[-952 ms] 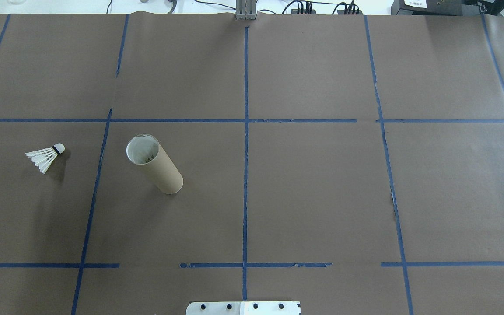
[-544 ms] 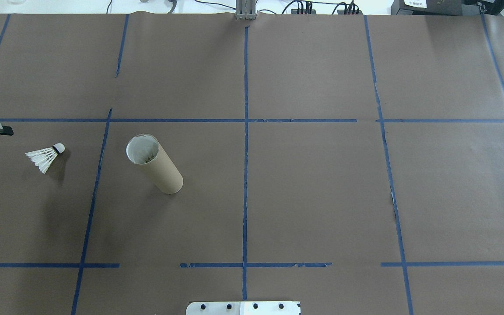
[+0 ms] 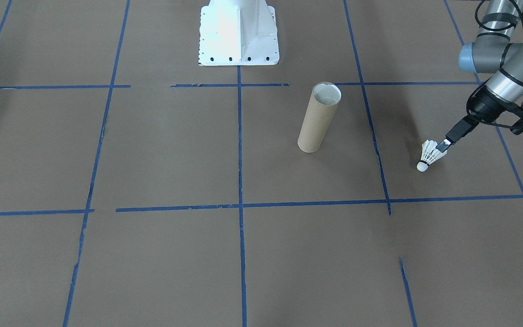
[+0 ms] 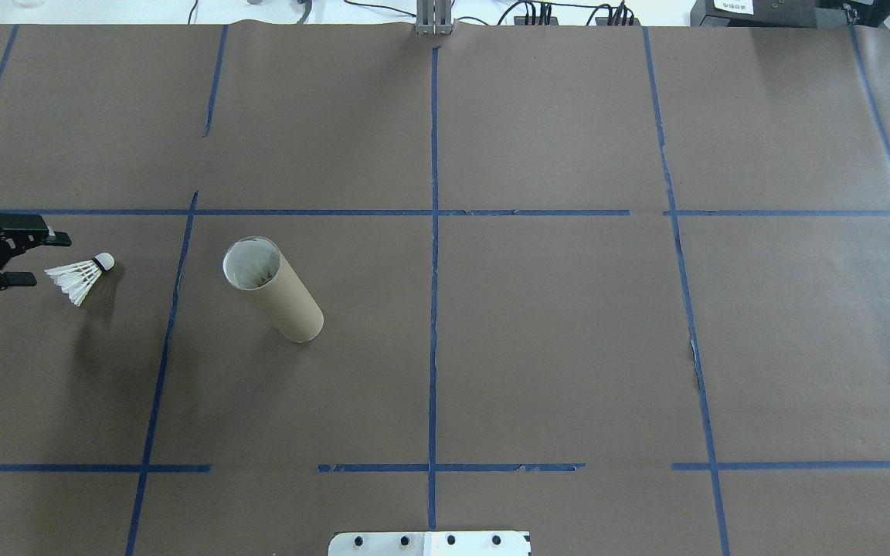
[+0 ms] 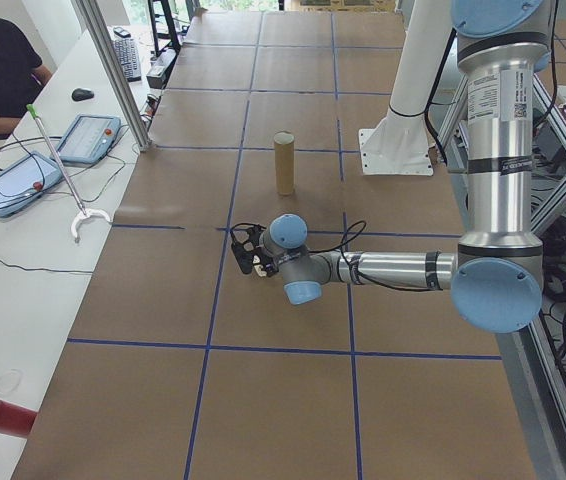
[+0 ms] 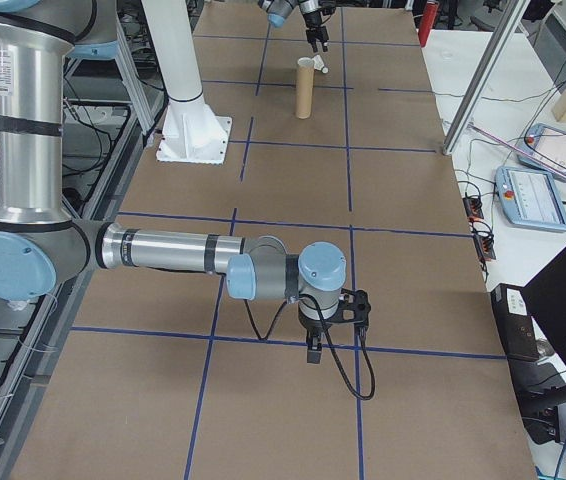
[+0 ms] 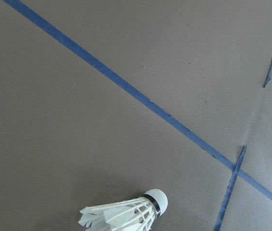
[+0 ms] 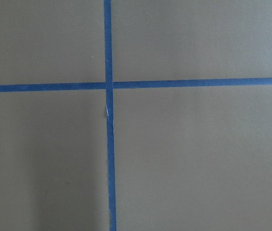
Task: Collect badminton balls into bucket
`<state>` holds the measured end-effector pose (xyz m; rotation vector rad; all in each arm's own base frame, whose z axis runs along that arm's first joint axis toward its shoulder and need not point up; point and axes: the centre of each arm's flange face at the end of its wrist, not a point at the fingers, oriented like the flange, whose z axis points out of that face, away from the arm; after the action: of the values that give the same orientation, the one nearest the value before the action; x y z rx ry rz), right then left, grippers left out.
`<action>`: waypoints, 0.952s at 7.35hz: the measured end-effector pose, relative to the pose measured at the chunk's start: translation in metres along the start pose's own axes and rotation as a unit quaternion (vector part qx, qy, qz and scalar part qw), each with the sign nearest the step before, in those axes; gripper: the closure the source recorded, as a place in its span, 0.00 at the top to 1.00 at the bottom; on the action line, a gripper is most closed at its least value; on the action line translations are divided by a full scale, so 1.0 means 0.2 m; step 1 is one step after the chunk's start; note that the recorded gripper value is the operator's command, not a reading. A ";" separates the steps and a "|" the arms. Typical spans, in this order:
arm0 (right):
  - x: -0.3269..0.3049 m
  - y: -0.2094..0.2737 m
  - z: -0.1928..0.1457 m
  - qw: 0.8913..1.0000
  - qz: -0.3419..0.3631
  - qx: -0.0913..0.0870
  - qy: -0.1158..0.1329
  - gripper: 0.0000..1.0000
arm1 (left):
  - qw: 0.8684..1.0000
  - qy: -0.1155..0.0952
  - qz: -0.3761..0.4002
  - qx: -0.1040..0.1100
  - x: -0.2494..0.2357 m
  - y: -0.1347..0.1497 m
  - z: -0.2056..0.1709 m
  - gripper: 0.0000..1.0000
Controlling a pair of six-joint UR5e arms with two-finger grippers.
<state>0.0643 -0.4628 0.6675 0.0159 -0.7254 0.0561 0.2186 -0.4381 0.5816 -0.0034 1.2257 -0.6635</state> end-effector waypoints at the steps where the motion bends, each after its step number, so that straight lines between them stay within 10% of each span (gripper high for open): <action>1: 0.00 0.00 0.00 1.000 0.000 0.000 0.000 1.00 | 1.000 -0.003 -0.005 0.000 0.00 0.01 0.04 0.98; 4: 0.00 0.00 0.00 1.000 0.000 0.000 0.000 1.00 | 1.000 -0.010 -0.010 0.002 -0.02 -0.01 0.10 0.82; 7: 0.00 0.00 0.00 1.000 0.000 0.000 0.000 1.00 | 1.000 -0.010 -0.005 -0.001 -0.03 0.00 0.10 0.29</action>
<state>0.0643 -0.4628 0.6675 0.0155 -0.7254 0.0563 0.2347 -0.4426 0.5945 -0.0182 1.2074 -0.6689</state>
